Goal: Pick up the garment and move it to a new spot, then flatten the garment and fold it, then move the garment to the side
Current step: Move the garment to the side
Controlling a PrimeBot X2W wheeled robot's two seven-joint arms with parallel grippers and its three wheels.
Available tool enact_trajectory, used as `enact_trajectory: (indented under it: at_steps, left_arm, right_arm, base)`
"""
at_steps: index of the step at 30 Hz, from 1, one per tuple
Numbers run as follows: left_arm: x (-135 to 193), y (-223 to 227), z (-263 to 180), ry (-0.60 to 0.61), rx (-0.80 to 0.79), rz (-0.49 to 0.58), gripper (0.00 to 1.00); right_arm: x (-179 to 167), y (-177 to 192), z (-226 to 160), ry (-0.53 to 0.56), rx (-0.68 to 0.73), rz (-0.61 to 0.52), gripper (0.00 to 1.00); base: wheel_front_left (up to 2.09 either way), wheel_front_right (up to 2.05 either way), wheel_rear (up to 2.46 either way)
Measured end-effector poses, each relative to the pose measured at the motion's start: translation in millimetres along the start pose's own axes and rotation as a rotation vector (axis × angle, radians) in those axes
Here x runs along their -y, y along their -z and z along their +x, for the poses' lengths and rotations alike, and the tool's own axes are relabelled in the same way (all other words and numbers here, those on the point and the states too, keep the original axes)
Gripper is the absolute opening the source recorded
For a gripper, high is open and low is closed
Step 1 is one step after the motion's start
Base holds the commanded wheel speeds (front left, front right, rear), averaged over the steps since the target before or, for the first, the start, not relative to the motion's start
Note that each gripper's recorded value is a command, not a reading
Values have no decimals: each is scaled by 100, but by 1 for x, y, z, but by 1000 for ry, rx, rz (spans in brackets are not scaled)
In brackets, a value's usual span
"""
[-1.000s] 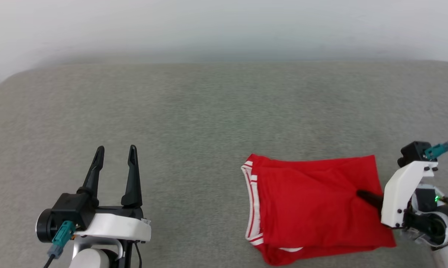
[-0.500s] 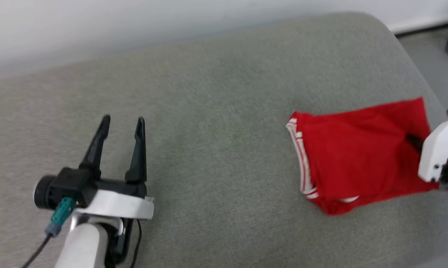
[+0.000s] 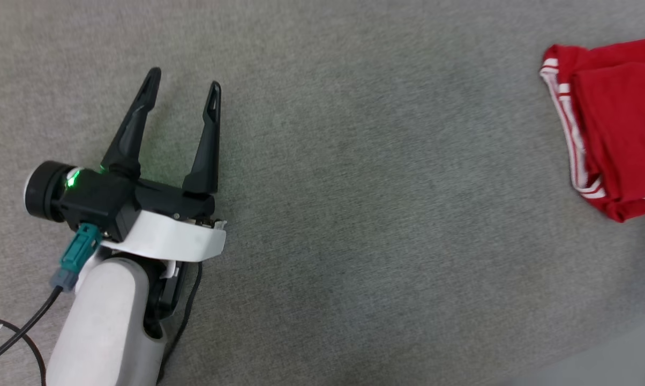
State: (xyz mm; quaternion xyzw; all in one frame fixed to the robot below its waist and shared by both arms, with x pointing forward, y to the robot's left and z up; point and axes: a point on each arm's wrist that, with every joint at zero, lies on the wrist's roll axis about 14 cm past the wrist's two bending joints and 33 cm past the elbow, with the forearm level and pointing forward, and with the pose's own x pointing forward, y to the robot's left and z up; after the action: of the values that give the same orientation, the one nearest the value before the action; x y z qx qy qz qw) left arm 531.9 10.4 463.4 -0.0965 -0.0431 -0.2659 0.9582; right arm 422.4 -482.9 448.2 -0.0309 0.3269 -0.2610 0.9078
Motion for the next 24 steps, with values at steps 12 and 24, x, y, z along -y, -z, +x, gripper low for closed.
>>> enact_trajectory:
  at_steps: [12, 24]
  left_arm:
    - [-13, 24, -1, -15, -52, -4, 100]
    - [5, -9, -33, -66, -40, -32, 100]
  right_arm:
    - [-11, 18, 28, 47, 65, 11, 100]
    - [-30, -16, -34, -60, 337, -46, 100]
  base:
    - [0, 0, 0]
    - [0, 0, 0]
